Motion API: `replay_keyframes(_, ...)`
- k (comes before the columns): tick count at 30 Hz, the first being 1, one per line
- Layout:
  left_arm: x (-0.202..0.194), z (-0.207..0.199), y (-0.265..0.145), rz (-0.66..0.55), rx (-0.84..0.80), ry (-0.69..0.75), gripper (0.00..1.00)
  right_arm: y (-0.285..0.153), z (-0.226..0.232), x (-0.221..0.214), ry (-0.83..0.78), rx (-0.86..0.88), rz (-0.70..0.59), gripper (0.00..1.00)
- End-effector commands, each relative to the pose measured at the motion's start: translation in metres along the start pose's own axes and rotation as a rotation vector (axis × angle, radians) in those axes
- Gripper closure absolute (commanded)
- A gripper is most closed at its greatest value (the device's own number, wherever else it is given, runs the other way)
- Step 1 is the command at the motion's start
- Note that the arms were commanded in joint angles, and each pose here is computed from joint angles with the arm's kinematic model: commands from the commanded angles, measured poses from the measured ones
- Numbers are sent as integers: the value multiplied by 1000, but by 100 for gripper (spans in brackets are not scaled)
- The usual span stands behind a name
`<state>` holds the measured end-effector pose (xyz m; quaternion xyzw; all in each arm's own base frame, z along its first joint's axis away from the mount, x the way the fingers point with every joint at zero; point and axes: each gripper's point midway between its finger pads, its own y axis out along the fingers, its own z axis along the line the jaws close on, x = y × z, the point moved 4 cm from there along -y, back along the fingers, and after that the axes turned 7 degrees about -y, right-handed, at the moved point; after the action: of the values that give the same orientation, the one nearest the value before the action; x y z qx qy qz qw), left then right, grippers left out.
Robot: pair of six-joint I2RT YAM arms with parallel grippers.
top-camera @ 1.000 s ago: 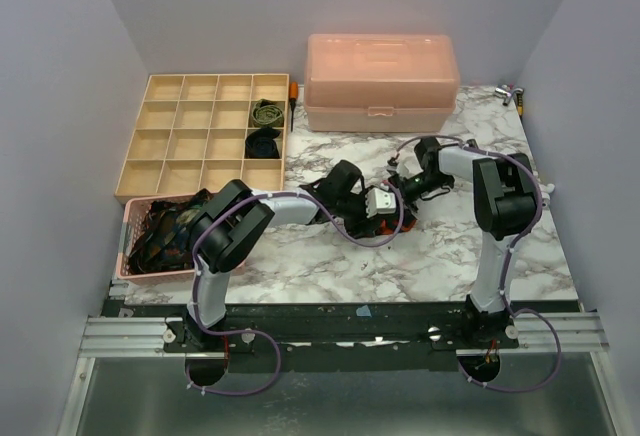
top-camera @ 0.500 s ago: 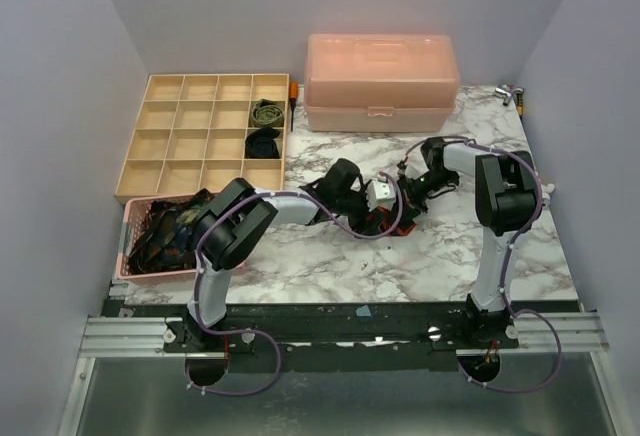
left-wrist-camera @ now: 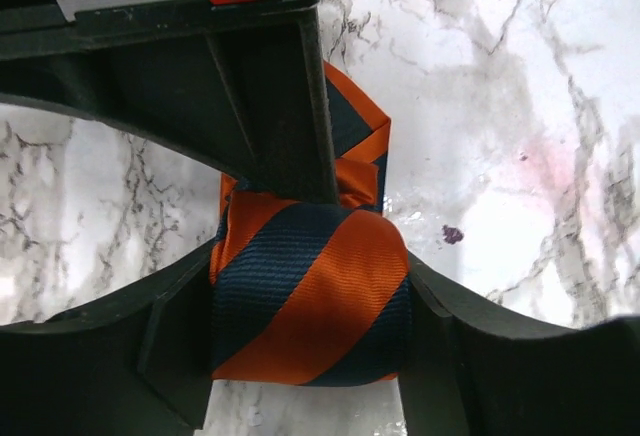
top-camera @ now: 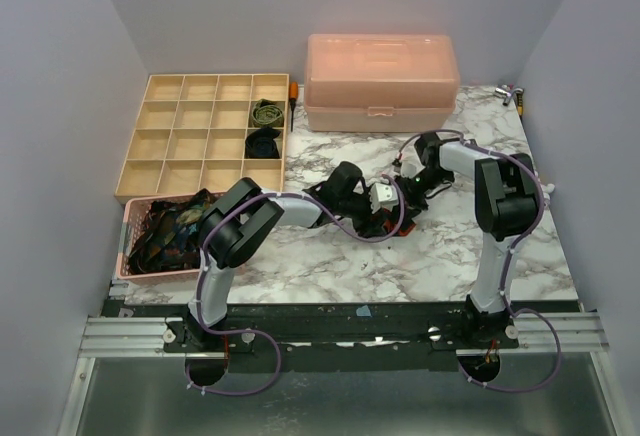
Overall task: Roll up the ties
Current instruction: Roll the tie at the center of the board.
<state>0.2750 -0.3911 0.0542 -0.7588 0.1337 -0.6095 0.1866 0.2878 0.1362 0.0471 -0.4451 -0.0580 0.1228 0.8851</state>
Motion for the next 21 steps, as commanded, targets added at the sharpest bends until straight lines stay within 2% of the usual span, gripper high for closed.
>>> replay_keyframes(1, -4, -5, 6, 5, -58, 59, 47, 33, -83, 6, -175, -408, 69, 100)
replay_keyframes(3, -11, -7, 3, 38, -54, 55, 62, 29, -77, 18, -204, -386, 48, 100)
replay_keyframes(6, -34, -9, -4, 149, 12, 35, 78, 15, -62, 33, -221, -348, 28, 99)
replay_keyframes(8, -51, -10, -11, 235, 56, 18, 86, 1, -46, 35, -225, -283, 4, 91)
replay_keyframes(11, -75, -14, -19, 367, 81, -14, 93, -21, -31, 27, -169, -153, -26, 71)
replay_keyframes(15, -90, -15, -23, 436, 83, -28, 94, -50, -34, 11, -43, 42, -82, 52)
replay_keyframes(21, -89, -14, -18, 457, 58, -32, 95, -60, -35, 4, 55, 135, -171, 35)
